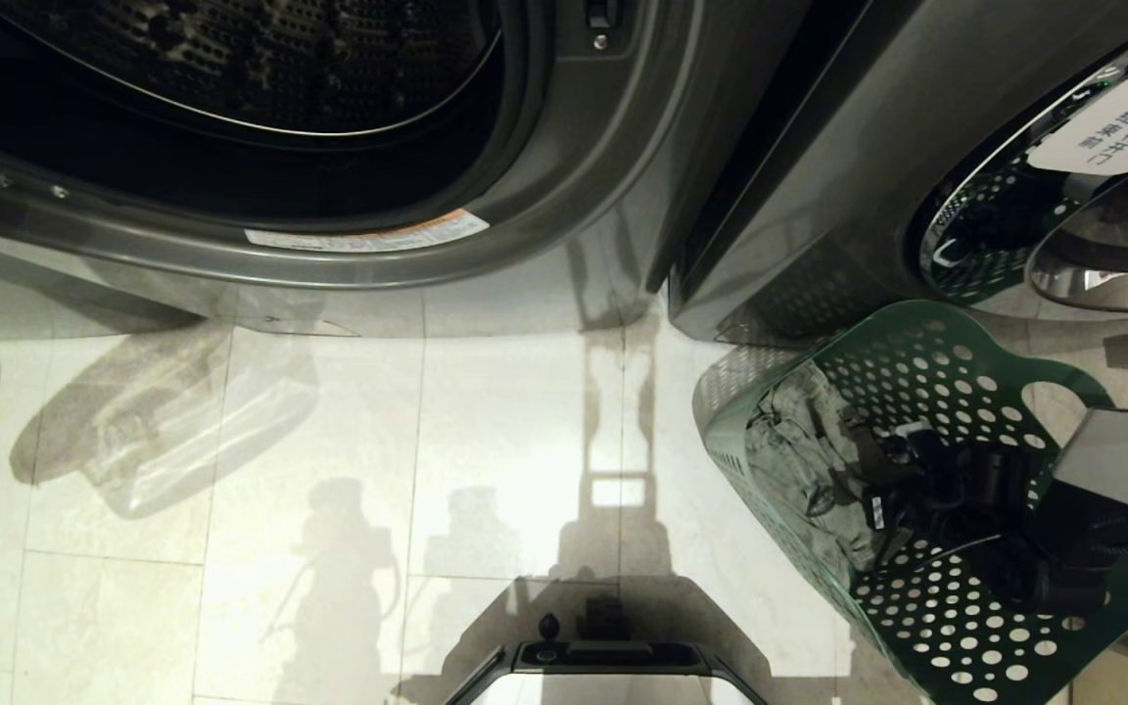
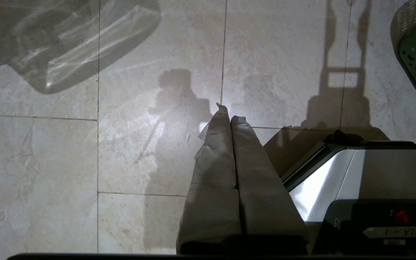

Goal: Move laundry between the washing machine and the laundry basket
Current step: Pick a cloth and place it into the basket

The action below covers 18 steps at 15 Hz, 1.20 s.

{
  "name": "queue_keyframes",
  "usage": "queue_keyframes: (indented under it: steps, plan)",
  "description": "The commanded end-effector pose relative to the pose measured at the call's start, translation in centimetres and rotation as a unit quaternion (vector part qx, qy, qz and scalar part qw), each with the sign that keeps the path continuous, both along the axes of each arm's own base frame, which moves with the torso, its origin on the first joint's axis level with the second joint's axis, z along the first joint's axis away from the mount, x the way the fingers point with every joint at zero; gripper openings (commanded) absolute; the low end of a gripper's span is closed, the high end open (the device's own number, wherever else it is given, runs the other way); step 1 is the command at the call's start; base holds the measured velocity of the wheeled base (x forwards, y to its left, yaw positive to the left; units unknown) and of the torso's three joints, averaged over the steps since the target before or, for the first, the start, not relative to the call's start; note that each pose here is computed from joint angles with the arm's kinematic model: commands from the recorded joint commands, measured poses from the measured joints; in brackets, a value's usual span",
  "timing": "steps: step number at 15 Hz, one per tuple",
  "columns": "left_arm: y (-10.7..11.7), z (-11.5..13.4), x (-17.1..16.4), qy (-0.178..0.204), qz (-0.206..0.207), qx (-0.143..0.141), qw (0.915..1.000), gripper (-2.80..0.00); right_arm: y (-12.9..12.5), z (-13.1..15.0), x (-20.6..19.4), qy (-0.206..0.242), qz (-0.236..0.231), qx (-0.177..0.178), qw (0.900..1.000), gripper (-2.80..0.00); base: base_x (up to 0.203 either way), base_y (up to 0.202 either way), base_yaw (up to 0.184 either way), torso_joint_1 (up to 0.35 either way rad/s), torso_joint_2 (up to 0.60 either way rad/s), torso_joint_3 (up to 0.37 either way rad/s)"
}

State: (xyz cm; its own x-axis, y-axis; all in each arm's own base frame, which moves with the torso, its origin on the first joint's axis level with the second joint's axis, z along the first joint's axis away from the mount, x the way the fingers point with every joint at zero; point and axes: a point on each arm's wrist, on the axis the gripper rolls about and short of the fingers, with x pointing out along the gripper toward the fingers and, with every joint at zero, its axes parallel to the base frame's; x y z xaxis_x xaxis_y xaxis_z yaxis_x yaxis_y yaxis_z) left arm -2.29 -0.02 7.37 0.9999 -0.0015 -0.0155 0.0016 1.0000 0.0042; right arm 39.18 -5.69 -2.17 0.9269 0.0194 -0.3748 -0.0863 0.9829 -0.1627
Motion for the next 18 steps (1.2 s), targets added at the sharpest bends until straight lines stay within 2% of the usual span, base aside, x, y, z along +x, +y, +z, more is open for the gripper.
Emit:
queue_keyframes:
  steps: [1,2,4,6,9,14,17,18]
  plan:
    - [0.0,0.0,0.0,-0.001,0.000,0.000,1.0000,-2.80,0.1,-0.2,-0.1,0.002,0.001,0.001,1.000,-2.80,0.000,0.000,0.000,0.000,0.00,0.000]
    - [0.0,0.0,0.0,-0.001,0.000,0.000,1.0000,-2.80,0.2,0.2,-0.3,0.000,-0.002,0.004,1.000,-2.80,0.000,0.000,0.000,0.000,0.00,0.000]
    - [0.0,0.0,0.0,-0.001,0.000,0.000,1.0000,-2.80,0.4,2.6,-1.3,-0.011,-0.007,0.014,1.000,-2.80,0.000,0.000,0.000,0.000,0.00,0.000]
    - [0.0,0.0,0.0,-0.001,0.000,0.000,1.0000,-2.80,0.9,5.5,-3.7,0.005,-0.004,0.025,1.000,-2.80,0.000,0.000,0.000,0.000,0.00,0.000]
    - [0.0,0.0,0.0,-0.001,0.000,0.000,1.0000,-2.80,2.0,9.8,-9.4,0.031,0.012,0.039,0.999,-2.80,0.000,0.000,0.000,0.000,0.00,0.000]
    - [0.0,0.0,0.0,-0.001,0.000,0.000,1.0000,-2.80,5.3,19.1,-21.0,-0.035,0.068,0.051,0.996,-2.80,0.000,0.000,0.000,0.000,0.00,0.000]
    - [0.0,0.0,0.0,-0.001,0.000,0.000,1.0000,-2.80,6.6,21.7,-26.9,0.017,0.073,0.078,0.994,-2.80,0.000,0.000,0.000,0.000,0.00,0.000]
    - [0.0,0.0,0.0,-0.001,0.000,0.000,1.0000,-2.80,6.8,22.5,-28.2,0.010,0.072,0.079,0.994,-2.80,0.000,0.000,0.000,0.000,0.00,0.000]
